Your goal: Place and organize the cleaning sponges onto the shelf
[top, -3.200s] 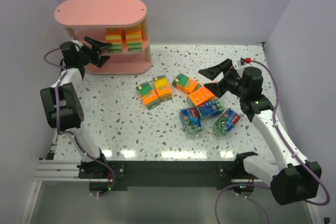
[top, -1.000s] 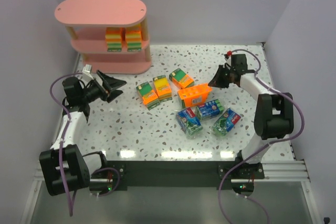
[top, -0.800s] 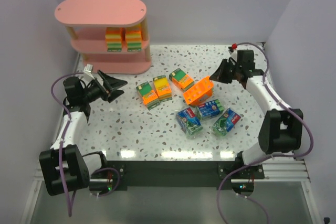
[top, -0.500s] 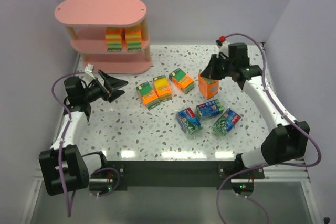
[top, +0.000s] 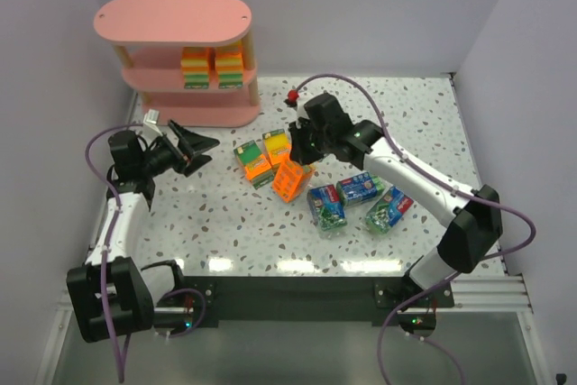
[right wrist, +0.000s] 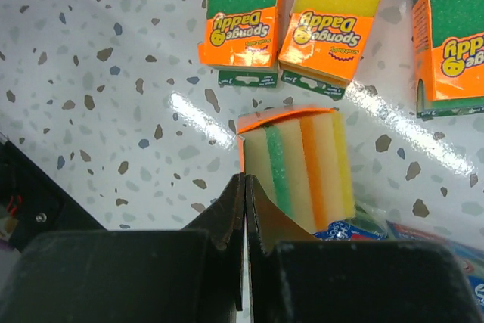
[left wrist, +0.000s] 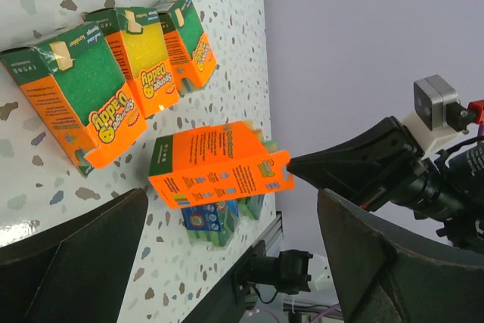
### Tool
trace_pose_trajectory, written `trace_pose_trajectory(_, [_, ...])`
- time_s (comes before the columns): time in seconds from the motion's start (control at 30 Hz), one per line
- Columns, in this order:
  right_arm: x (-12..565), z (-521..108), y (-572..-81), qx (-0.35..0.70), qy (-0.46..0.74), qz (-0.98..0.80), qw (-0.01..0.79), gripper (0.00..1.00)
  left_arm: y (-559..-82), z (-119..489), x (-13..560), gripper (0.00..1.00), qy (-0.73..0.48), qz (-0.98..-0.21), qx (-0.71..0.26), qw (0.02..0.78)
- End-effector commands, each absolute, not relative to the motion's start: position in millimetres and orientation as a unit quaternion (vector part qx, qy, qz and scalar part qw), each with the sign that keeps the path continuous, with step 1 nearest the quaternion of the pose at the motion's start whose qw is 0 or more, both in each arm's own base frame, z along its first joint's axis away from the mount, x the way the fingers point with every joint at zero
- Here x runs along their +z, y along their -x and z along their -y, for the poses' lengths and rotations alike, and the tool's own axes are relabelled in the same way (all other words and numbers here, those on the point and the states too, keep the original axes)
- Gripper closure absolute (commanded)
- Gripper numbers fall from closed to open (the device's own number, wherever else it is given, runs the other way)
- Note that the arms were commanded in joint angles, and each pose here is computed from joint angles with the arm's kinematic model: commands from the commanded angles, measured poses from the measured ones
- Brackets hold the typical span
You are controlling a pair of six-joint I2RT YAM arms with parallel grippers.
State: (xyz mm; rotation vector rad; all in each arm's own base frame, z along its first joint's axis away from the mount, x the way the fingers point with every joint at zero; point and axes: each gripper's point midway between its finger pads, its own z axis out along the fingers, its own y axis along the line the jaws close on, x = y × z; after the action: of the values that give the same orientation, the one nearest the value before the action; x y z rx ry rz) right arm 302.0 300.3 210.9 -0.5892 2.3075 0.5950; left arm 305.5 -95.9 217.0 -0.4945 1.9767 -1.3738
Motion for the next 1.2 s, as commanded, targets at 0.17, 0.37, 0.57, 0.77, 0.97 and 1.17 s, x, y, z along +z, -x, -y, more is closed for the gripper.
trace_pose_trajectory(0.17, [222.0, -323.2, -298.1, 0.178, 0.234, -0.876, 0.381, 1.0, -305.5, 88.2, 228.3, 0.0, 0.18, -0.774, -0.483, 0.368])
trace_pose_trajectory(0.37, [208.3, -369.8, -259.6, 0.205, 0.264, -0.871, 0.36, 1.0, -294.0, 88.9, 213.4, 0.0, 0.181, -0.788, -0.469, 0.355])
trace_pose_trajectory(0.57, [196.9, -420.2, -210.9, 0.224, 0.312, -0.861, 0.333, 0.87, -272.1, 91.0, 186.1, 0.0, 0.198, -0.806, -0.449, 0.33])
trace_pose_trajectory(0.77, [192.3, -425.3, -194.8, 0.235, 0.317, -0.861, 0.32, 0.57, -252.4, 98.3, 169.0, 0.0, 0.215, -0.811, -0.449, 0.308])
trace_pose_trajectory(0.97, [209.0, -417.7, -193.5, 0.244, 0.319, -0.853, 0.335, 0.44, -254.1, 100.3, 179.5, 0.0, 0.206, -0.81, -0.453, 0.31])
trace_pose_trajectory(1.17, [211.4, -415.2, -179.5, 0.267, 0.316, -0.855, 0.312, 0.41, -247.6, 105.6, 173.5, 0.0, 0.209, -0.817, -0.453, 0.289])
